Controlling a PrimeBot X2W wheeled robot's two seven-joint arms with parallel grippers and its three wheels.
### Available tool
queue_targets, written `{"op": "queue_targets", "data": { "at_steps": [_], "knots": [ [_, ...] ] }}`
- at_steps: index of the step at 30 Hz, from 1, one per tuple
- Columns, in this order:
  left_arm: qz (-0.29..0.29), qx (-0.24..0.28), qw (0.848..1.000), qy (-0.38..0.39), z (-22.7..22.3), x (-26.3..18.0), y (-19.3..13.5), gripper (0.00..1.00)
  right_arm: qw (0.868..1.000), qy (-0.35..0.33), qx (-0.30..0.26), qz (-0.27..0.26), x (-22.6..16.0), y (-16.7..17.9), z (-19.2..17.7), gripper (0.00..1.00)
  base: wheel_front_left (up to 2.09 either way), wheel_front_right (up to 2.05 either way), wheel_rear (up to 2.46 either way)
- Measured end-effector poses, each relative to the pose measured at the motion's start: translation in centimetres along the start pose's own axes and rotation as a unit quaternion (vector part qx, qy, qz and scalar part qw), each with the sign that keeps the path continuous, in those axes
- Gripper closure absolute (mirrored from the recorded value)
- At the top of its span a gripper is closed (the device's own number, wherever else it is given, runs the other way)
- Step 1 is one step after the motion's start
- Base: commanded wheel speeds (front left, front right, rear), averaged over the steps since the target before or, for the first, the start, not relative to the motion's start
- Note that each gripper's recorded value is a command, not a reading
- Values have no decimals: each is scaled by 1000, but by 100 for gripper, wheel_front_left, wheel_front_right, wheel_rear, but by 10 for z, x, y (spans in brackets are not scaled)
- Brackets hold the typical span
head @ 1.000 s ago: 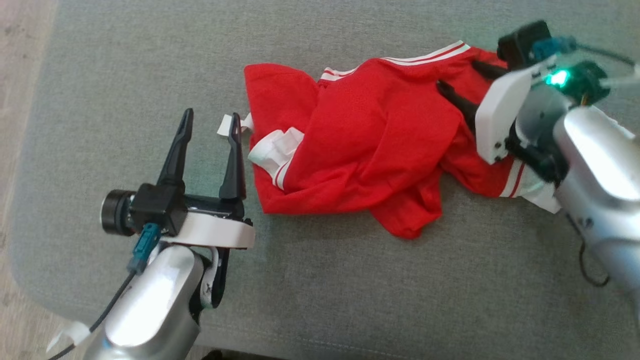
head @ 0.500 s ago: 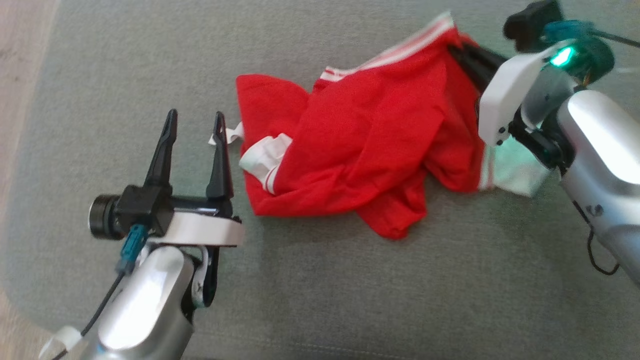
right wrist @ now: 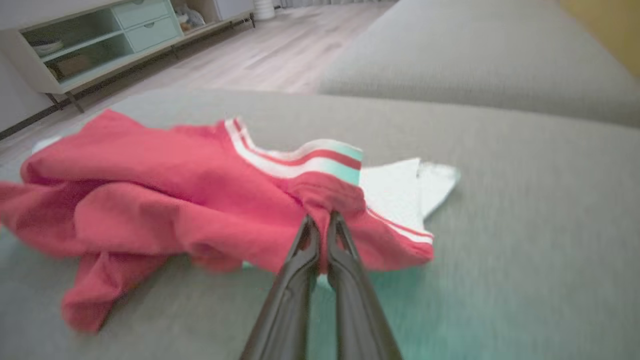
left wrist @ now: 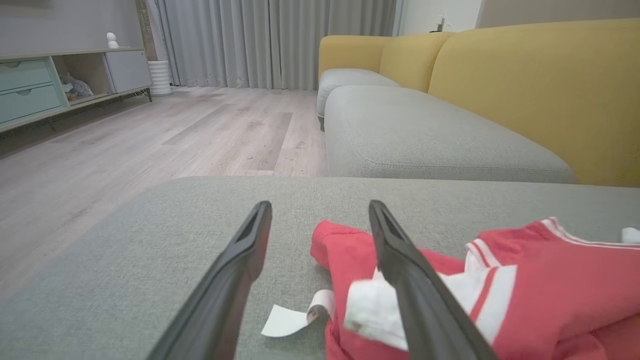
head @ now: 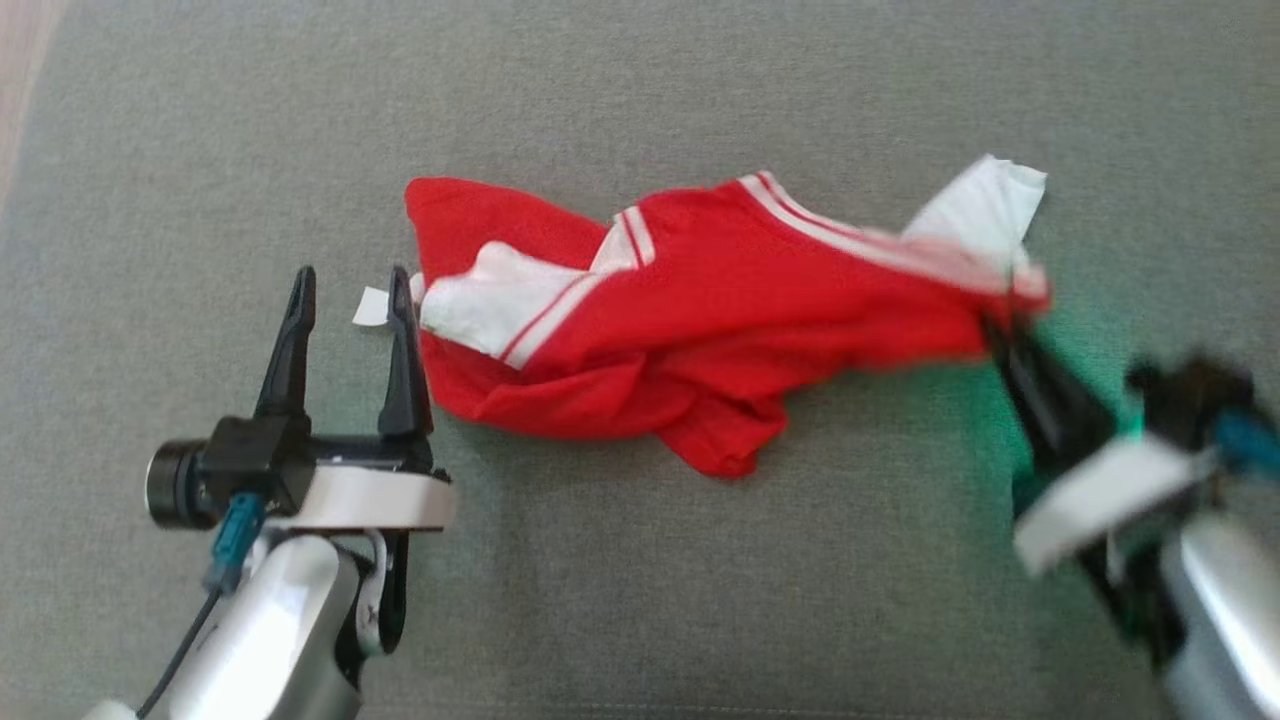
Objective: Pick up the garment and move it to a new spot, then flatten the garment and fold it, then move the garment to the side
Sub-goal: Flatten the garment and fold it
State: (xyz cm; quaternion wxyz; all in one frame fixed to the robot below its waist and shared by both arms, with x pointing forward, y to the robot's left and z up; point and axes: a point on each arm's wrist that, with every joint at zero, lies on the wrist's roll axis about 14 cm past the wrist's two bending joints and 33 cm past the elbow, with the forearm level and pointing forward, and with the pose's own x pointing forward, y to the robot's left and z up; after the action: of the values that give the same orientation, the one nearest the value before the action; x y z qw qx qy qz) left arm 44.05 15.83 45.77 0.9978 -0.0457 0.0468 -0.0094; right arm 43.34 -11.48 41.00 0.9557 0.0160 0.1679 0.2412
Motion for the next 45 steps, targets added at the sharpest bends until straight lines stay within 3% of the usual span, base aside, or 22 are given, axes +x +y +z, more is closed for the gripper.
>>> {"op": "queue_targets", "data": {
  "at_steps": [9, 10, 11, 18, 28, 31, 42, 45],
  "knots": [
    [0, 1, 1000, 5, -2, -5, 0, 0, 986, 78, 96, -109, -70, -6, -73, 100, 0, 0, 0],
    [-1, 1, 1000, 6, -1, -5, -1, 0, 984, 81, 103, -121, -73, -9, -77, 63, 0, 0, 0],
    [-1, 1, 1000, 5, -1, -6, -1, 0, 981, 88, 112, -133, -76, -12, -81, 0, 0, 0, 0],
    [2, -2, 1000, 8, 1, -14, -1, 0, 978, 41, 120, -167, -80, -25, -57, 0, 0, 0, 0],
    [15, 2, 1000, 10, 2, -18, 7, 0, 981, -112, 31, -153, -68, -35, 64, 0, 0, 0, 0],
    [17, 2, 1000, 11, 3, -20, 7, 0, 981, -131, 14, -143, -66, -31, 86, 0, 0, 0, 0],
    [15, 2, 1000, 6, 8, -19, 5, 0, 985, -112, 14, -132, -65, -23, 81, 0, 0, 0, 0],
    [21, 2, 1000, 10, 7, -18, 7, 0, 994, -53, 13, -91, -54, -8, 57, 0, 0, 0, 0]
  ]
}}
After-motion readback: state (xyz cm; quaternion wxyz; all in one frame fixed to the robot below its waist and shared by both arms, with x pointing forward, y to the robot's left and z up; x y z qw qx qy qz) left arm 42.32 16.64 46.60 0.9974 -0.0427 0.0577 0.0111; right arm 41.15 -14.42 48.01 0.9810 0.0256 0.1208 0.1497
